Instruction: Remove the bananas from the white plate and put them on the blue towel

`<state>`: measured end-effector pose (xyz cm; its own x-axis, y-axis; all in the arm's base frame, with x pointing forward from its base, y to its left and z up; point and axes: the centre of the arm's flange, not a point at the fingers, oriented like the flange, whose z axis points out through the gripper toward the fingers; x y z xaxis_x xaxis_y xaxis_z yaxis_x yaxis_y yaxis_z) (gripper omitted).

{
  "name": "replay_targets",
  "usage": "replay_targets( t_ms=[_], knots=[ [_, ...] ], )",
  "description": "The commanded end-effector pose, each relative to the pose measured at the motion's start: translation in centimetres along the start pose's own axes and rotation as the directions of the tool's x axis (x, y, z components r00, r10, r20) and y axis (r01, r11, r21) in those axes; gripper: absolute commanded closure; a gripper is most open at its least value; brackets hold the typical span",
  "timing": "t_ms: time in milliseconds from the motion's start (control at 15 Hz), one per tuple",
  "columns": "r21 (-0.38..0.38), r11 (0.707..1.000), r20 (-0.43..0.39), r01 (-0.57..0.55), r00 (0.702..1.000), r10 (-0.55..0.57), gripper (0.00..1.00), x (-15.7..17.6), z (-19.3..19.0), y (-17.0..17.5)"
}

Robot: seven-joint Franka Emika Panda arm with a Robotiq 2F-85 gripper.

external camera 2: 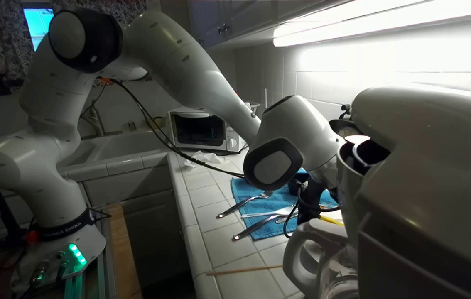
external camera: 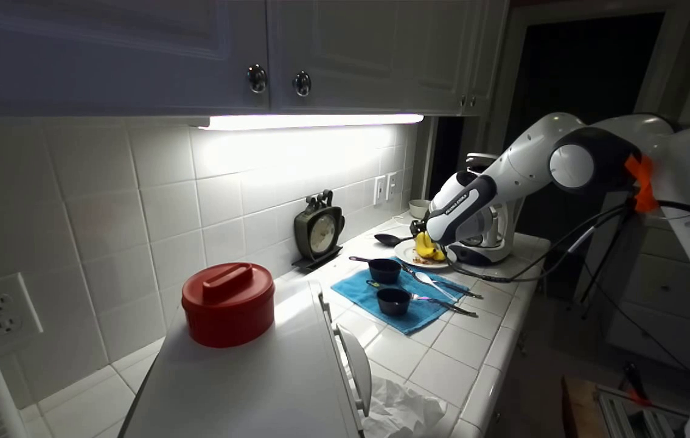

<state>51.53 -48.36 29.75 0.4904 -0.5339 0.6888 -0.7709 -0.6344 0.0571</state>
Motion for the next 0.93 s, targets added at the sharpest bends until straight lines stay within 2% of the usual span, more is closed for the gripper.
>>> replay_targets(
  t_ms=[0,333,467,533,867],
  knots=[
    [-0.001,1.000,-0.024,-0.029,0.999,0.029,0.63,0.3,0.2,-0.2],
    [0.005,0.999,-0.039,-0.050,0.998,0.051,0.94,1.0,-1.0,-0.1],
    [0.013,0.998,-0.050,-0.056,0.997,0.057,0.97,1.4,-1.8,-0.3],
    [0.016,0.998,-0.053,-0.058,0.997,0.058,0.94,1.5,-2.3,-0.4],
    [0.044,0.997,-0.058,-0.061,0.996,0.064,0.94,2.2,-4.4,-0.9]
  ],
)
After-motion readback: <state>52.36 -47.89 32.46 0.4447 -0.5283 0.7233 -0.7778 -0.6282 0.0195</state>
